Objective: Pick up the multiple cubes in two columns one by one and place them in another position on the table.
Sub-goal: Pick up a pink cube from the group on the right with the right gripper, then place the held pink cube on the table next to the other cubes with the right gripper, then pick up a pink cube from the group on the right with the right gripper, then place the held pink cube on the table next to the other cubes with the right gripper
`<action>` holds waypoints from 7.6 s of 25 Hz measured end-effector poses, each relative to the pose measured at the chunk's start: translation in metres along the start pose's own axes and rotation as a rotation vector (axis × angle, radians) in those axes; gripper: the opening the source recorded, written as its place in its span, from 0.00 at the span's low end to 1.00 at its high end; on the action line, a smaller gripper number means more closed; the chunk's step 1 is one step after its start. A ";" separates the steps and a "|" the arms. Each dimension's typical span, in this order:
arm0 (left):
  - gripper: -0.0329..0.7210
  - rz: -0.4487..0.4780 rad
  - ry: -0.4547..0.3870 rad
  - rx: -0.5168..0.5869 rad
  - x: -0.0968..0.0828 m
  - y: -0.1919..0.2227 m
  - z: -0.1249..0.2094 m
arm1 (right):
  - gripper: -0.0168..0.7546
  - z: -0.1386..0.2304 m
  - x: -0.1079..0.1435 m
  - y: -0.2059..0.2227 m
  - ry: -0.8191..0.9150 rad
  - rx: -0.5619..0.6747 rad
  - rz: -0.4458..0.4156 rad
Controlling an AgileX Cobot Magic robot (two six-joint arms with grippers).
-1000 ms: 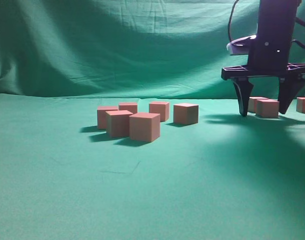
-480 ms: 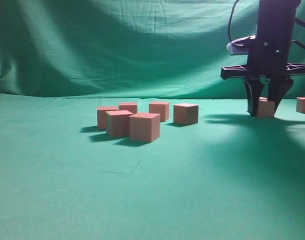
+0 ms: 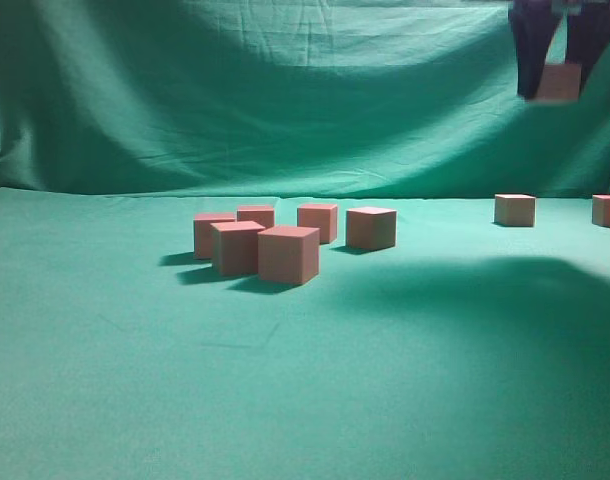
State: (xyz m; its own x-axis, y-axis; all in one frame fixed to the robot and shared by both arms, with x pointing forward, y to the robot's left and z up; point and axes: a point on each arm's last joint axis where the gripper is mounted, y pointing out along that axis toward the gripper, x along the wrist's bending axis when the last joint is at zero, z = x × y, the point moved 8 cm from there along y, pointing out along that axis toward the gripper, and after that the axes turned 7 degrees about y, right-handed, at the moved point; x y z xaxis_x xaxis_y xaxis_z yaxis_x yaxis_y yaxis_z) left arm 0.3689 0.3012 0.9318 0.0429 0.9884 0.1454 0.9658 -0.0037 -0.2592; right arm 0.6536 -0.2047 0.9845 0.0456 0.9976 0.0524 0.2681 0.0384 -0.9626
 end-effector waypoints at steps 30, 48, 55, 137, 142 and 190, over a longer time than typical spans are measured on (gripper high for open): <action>0.04 0.000 0.000 0.000 0.000 0.000 0.000 | 0.35 0.182 0.136 0.032 -0.289 -0.036 -0.204; 0.04 0.000 0.000 0.000 0.000 0.000 0.000 | 0.35 0.180 0.142 0.075 -0.325 -0.017 -0.158; 0.04 0.000 0.000 0.000 0.000 0.000 0.000 | 0.35 0.179 0.143 0.085 -0.344 -0.012 -0.140; 0.04 0.000 0.000 0.000 0.000 0.000 0.000 | 0.73 -0.035 -0.114 0.091 0.111 0.025 0.093; 0.04 0.000 0.000 0.000 0.000 0.000 0.000 | 0.73 -0.033 -0.115 0.115 0.084 0.062 0.095; 0.04 0.000 0.000 0.000 0.000 0.000 0.000 | 0.37 0.190 0.041 -0.069 -0.333 0.048 -0.190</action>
State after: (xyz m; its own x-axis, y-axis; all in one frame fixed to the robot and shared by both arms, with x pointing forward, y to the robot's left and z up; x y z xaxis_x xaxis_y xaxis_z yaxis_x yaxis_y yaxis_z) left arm 0.3689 0.3012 0.9318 0.0429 0.9884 0.1454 0.9658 -0.0037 -0.2592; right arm 0.4538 -0.1558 1.0029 -0.3174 0.9363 0.1499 0.1960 0.2195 -0.9557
